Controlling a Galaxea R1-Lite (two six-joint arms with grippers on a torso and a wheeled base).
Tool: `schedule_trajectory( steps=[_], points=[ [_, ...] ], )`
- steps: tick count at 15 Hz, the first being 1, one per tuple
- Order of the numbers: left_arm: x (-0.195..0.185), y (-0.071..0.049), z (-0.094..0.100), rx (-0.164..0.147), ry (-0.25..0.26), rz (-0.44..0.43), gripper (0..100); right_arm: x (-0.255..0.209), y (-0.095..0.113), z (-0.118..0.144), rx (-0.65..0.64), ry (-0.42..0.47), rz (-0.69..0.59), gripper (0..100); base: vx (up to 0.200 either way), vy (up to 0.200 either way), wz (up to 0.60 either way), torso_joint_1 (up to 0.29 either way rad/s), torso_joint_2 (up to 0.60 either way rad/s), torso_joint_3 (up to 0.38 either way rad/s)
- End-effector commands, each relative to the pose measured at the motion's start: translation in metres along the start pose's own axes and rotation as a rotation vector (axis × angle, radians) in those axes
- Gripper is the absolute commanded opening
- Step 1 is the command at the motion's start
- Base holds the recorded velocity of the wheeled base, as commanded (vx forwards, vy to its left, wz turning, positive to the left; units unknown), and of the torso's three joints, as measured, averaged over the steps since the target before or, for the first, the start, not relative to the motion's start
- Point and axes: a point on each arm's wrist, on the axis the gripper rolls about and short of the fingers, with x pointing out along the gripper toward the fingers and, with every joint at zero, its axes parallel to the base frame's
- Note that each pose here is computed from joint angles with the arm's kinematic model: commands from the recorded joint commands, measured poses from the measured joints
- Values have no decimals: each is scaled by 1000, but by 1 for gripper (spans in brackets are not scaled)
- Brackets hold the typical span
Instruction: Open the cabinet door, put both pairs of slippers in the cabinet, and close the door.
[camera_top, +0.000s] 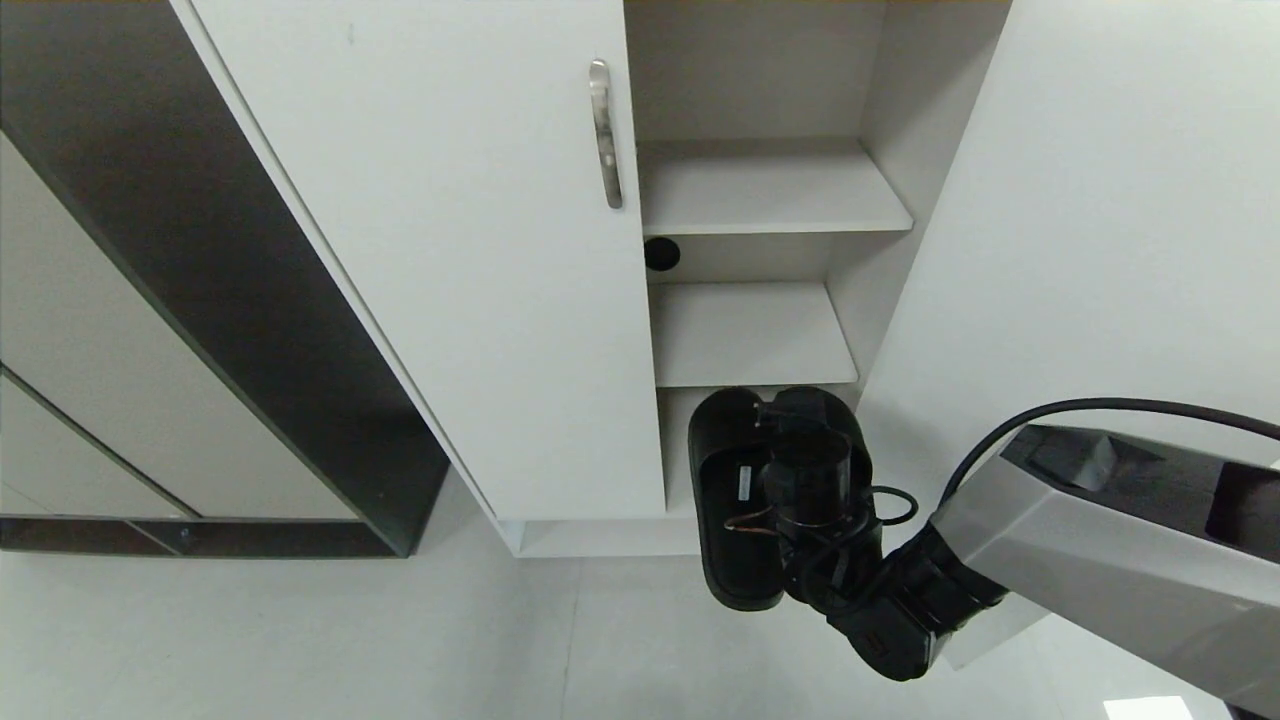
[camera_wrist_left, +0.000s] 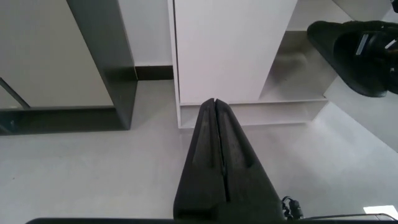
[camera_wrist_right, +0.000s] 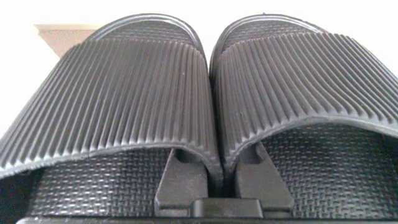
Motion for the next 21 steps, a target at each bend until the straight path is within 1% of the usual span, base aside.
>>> schedule_trajectory(
  steps=[1,11,15,18,21],
  points=[
    [0,0,0,0,1,0,0,2,0,-3,-3,3,-1,0,200,0,0,12,7,2],
    [0,0,0,0,3,0,0,4,-2,-3,-4,3,-4,0,200,0,0,2,3,1],
    [0,0,0,-3,1,0,0,13,0,-1,10,-13,-10,0,0,0,0,0,0,0],
    [0,0,0,-5,1,0,0,38,1,-3,21,-26,-24,0,0,0,0,0,0,0],
    [0,0,0,-5,1,0,0,59,3,3,30,-35,-34,0,0,0,0,0,0,0]
  ],
)
